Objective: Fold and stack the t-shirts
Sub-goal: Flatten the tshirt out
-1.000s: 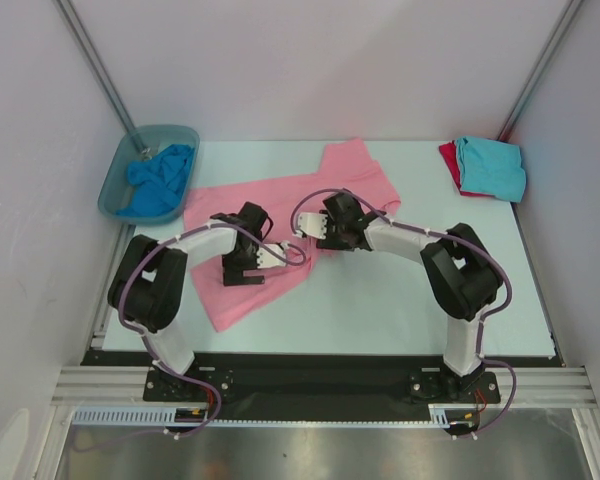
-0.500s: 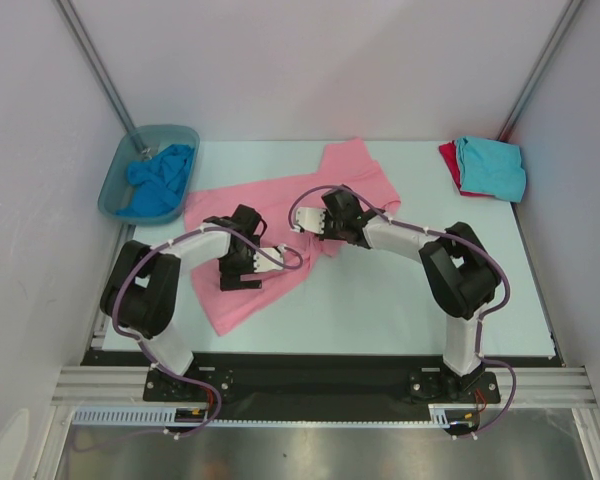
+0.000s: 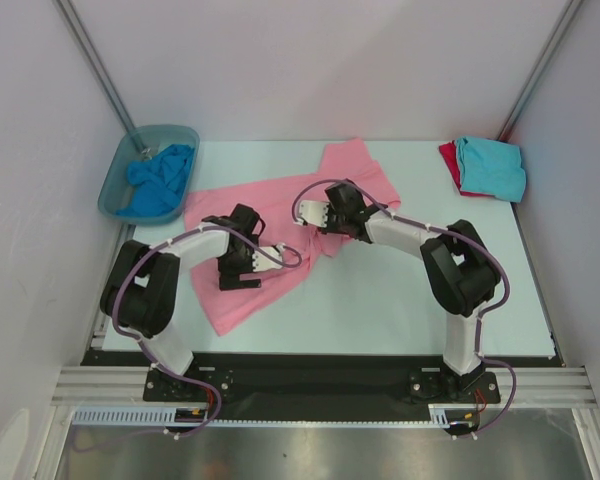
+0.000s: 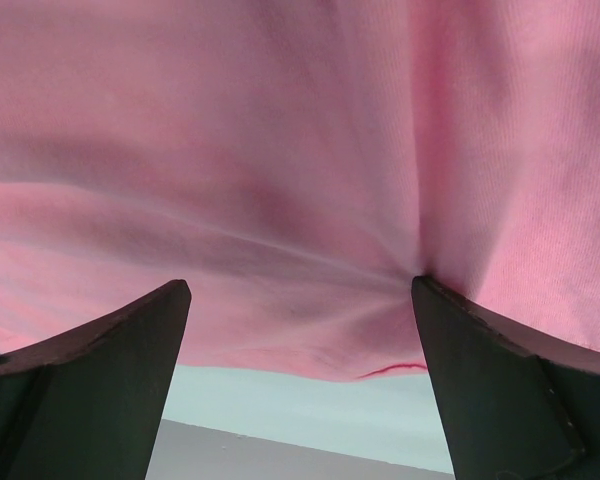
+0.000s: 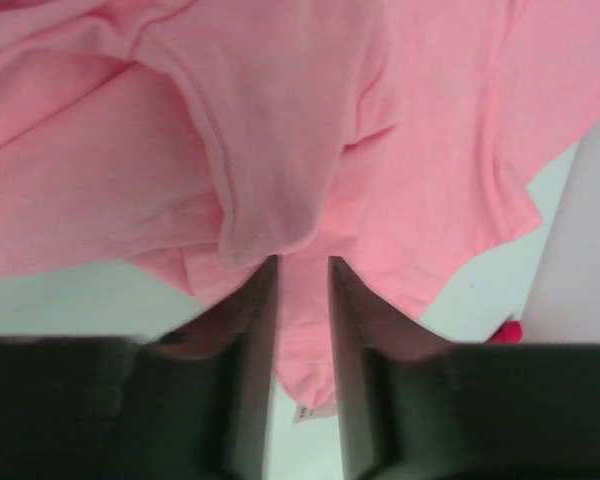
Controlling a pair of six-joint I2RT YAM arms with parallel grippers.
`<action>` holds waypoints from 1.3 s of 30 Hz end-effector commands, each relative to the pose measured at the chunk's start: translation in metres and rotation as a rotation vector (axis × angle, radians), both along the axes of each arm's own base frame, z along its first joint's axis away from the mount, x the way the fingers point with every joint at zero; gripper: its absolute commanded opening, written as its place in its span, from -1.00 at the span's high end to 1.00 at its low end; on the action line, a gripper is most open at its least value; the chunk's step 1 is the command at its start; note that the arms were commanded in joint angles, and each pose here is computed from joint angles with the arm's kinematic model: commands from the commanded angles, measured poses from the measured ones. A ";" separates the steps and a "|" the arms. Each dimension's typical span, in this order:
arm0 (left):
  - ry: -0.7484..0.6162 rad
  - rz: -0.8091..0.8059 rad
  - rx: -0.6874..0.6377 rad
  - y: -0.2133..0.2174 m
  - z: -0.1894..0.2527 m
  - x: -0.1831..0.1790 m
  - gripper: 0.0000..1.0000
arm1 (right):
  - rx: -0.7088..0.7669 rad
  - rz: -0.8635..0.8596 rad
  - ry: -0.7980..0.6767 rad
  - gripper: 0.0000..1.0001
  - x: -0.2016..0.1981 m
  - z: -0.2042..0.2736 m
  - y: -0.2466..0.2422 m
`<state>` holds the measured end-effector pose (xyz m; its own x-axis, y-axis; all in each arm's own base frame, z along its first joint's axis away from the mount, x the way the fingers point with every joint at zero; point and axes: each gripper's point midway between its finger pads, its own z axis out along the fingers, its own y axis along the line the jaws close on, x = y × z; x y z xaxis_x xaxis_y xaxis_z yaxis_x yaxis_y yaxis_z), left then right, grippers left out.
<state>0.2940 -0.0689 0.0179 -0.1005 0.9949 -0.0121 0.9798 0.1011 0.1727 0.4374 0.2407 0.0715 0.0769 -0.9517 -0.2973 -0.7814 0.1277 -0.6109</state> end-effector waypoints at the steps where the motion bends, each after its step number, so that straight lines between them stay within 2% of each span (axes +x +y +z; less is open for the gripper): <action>1: 0.065 0.031 0.049 0.021 -0.020 -0.008 -0.99 | 0.038 0.006 -0.036 0.12 0.010 0.027 0.008; 3: 0.071 0.045 0.066 0.027 -0.024 -0.007 -0.99 | 0.044 0.010 -0.033 0.05 0.008 0.029 0.009; 11: 0.033 0.140 0.119 0.048 -0.035 0.004 -0.99 | 0.040 0.004 -0.028 0.04 0.010 0.019 0.011; 21: 0.076 0.527 -0.041 0.061 -0.033 0.015 -1.00 | 0.056 -0.020 -0.039 0.03 0.009 0.028 0.008; 27: 0.119 0.682 -0.073 0.074 -0.039 0.016 -0.99 | 0.082 -0.035 -0.045 0.03 0.008 0.040 0.007; 34: 0.116 0.794 -0.048 0.096 -0.034 0.021 -0.99 | 0.093 -0.027 -0.025 0.02 -0.004 0.056 0.007; 39: 0.100 0.830 -0.029 0.103 -0.033 0.030 -0.99 | 0.101 -0.018 0.001 0.01 -0.010 0.051 0.013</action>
